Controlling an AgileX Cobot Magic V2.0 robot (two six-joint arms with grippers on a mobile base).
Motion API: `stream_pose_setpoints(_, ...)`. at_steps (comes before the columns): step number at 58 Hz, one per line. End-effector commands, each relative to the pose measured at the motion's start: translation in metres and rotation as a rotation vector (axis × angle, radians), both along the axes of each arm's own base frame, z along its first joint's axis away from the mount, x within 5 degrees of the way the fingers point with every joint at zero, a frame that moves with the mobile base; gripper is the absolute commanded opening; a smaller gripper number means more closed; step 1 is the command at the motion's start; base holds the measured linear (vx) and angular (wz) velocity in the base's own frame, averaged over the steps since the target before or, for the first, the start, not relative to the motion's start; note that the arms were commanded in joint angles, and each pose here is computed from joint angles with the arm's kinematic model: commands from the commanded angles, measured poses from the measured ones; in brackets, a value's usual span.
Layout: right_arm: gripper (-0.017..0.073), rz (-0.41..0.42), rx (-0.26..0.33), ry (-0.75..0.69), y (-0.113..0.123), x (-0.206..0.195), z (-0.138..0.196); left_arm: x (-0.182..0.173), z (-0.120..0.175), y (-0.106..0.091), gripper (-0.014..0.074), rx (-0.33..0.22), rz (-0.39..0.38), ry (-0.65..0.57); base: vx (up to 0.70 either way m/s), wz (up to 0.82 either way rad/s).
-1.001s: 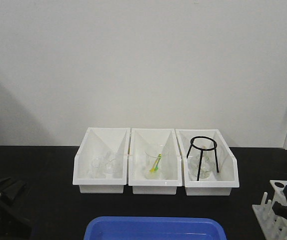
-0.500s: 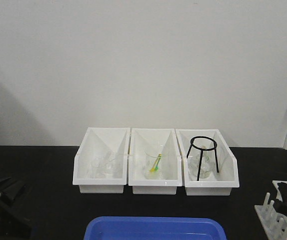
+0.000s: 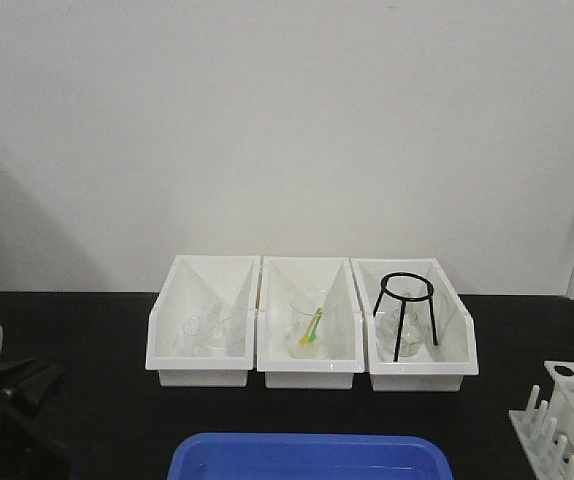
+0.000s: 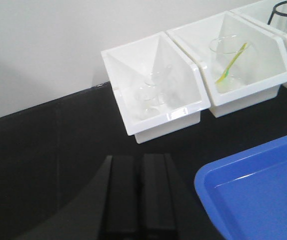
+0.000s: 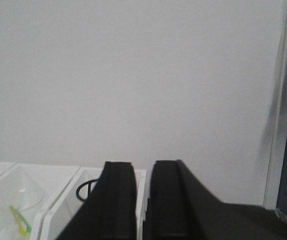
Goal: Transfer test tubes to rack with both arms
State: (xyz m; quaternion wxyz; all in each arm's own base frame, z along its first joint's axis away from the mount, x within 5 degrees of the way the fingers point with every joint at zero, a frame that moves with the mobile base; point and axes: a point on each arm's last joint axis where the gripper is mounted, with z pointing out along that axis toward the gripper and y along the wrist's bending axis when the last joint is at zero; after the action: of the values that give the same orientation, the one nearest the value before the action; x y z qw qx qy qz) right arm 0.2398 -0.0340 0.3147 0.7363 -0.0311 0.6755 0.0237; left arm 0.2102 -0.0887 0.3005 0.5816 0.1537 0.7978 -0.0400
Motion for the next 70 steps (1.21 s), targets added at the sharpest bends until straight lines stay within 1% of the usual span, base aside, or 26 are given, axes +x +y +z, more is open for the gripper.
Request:
stream_pose_setpoints(1,-0.0016,0.004,-0.004,0.010,0.007,-0.023,0.023,-0.003,0.015,-0.003,-0.0022,-0.062,-0.029,-0.031,0.00,0.00)
stream_pose_setpoints(3,-0.0014,-0.004,-0.010,0.025,0.008,-0.031,0.027,-0.003,0.014,-0.004,-0.0022,-0.078,-0.034,-0.023,0.00,0.00)
stream_pose_setpoints(8,-0.0013,-0.012,-0.059,0.044,0.013,-0.050,0.035,-0.004,0.014,-0.007,-0.0022,-0.110,-0.055,-0.009,0.00,0.00)
stream_pose_setpoints(14,-0.0011,0.018,-0.100,0.044,0.020,-0.064,0.041,-0.006,0.015,-0.011,-0.0022,-0.125,-0.103,-0.004,0.00,0.00)
stream_pose_setpoints(17,-0.0010,0.027,-0.108,0.049,0.022,-0.068,0.041,-0.007,0.015,-0.013,-0.0022,-0.131,-0.124,-0.002,0.00,0.00)
stream_pose_setpoints(23,-0.0010,0.040,-0.083,0.068,0.023,-0.068,0.040,-0.007,0.015,-0.013,-0.0022,-0.132,-0.131,-0.002,0.00,0.00)
stream_pose_setpoints(30,-0.0009,0.041,-0.094,0.073,0.023,-0.068,0.039,-0.007,0.015,-0.013,-0.0020,-0.132,-0.128,-0.003,0.00,0.00)
stream_pose_setpoints(70,-0.0008,0.042,-0.096,0.073,0.023,-0.068,0.039,-0.007,0.015,-0.013,-0.0020,-0.131,-0.127,-0.003,0.00,0.00)
